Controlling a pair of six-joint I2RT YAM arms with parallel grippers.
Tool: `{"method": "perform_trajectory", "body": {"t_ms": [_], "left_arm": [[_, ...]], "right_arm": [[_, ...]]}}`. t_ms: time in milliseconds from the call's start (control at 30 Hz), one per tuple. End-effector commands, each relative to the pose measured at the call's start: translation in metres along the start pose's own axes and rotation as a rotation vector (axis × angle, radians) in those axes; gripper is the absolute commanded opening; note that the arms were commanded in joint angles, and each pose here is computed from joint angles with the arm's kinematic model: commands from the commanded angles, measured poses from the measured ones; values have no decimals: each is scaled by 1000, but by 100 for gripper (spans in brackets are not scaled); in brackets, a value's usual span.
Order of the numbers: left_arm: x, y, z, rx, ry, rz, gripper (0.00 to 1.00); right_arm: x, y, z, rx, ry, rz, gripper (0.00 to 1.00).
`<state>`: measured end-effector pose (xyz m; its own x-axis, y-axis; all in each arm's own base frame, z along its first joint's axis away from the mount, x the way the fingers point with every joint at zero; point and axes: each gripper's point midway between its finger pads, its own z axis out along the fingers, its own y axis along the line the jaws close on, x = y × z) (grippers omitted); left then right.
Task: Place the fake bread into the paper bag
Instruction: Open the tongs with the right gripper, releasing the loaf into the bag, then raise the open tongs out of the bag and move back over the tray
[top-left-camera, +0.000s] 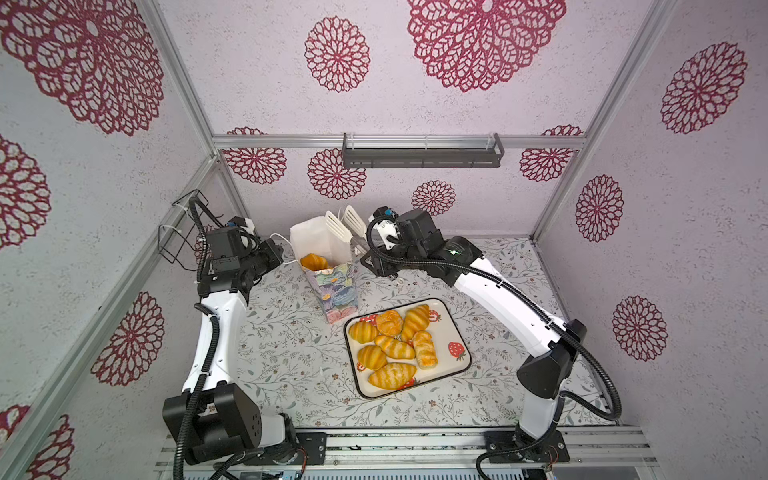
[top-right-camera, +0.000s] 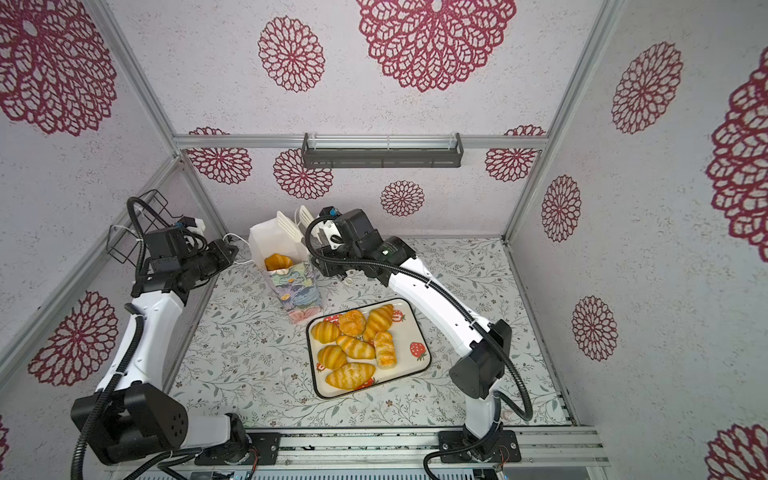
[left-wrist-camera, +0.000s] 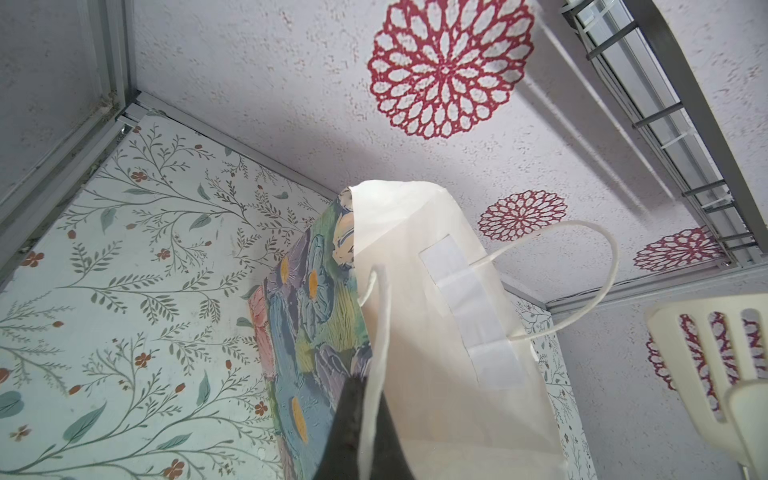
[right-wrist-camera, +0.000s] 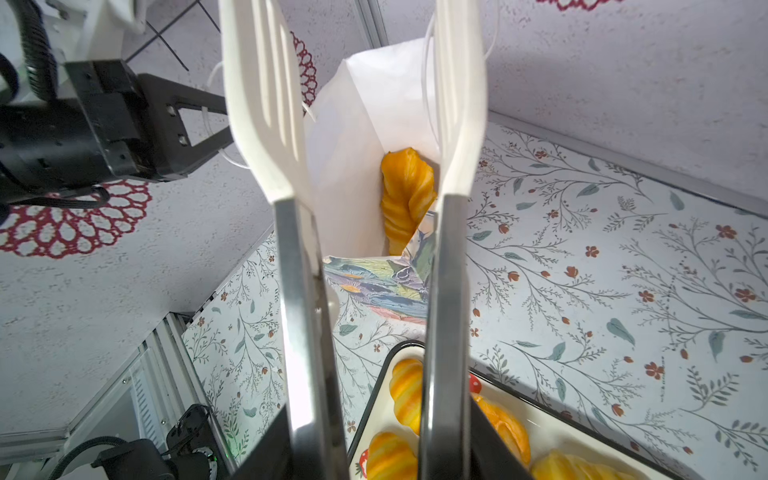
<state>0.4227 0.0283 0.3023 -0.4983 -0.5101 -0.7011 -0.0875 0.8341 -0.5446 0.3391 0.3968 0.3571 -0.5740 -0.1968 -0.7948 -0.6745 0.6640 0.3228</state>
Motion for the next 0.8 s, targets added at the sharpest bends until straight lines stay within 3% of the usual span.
{"method": "perform_trajectory", "body": {"t_ms": [0,767], "left_arm": [[0,-8,-7,19,-17,23,0],[-2,-11,-9,29,-24,20,0]], "right_arm": [[-35,12,-50,8,-141,-41,46],[-13,-28,-108,158,-188,18,43]]}}
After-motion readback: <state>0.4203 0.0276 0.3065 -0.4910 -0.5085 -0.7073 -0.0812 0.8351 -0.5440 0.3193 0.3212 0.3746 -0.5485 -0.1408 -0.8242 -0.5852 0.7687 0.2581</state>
